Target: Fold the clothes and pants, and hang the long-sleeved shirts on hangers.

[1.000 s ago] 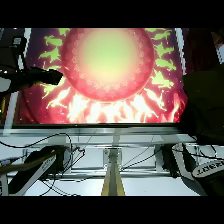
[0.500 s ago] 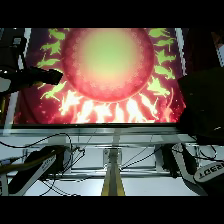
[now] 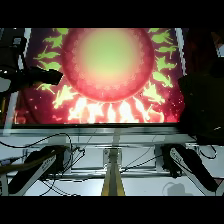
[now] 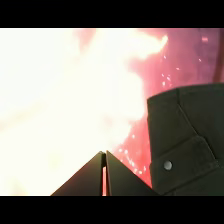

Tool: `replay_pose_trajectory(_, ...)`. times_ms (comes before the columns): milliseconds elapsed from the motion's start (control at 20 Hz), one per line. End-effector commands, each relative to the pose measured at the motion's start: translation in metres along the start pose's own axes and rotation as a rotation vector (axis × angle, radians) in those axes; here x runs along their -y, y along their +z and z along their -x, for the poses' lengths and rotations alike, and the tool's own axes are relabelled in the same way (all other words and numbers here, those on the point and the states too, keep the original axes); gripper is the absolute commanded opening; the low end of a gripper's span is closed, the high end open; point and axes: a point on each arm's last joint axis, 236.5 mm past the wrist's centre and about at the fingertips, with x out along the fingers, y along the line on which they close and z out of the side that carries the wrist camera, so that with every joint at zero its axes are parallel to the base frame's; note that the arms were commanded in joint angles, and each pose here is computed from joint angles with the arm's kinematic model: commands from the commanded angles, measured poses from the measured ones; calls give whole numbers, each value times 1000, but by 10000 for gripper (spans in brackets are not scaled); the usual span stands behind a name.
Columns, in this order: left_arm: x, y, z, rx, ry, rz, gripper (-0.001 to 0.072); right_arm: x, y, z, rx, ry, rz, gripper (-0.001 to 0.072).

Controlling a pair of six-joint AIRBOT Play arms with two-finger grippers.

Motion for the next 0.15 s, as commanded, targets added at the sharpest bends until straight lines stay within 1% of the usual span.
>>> replay_pose_trajectory(0,0,1,1,2,1,0,686,-30,11,-4,29,61,87,47)
replay_pose_trajectory(100,0,1,1,2,1,0,686,-34,12,-4,34,76,83,47)
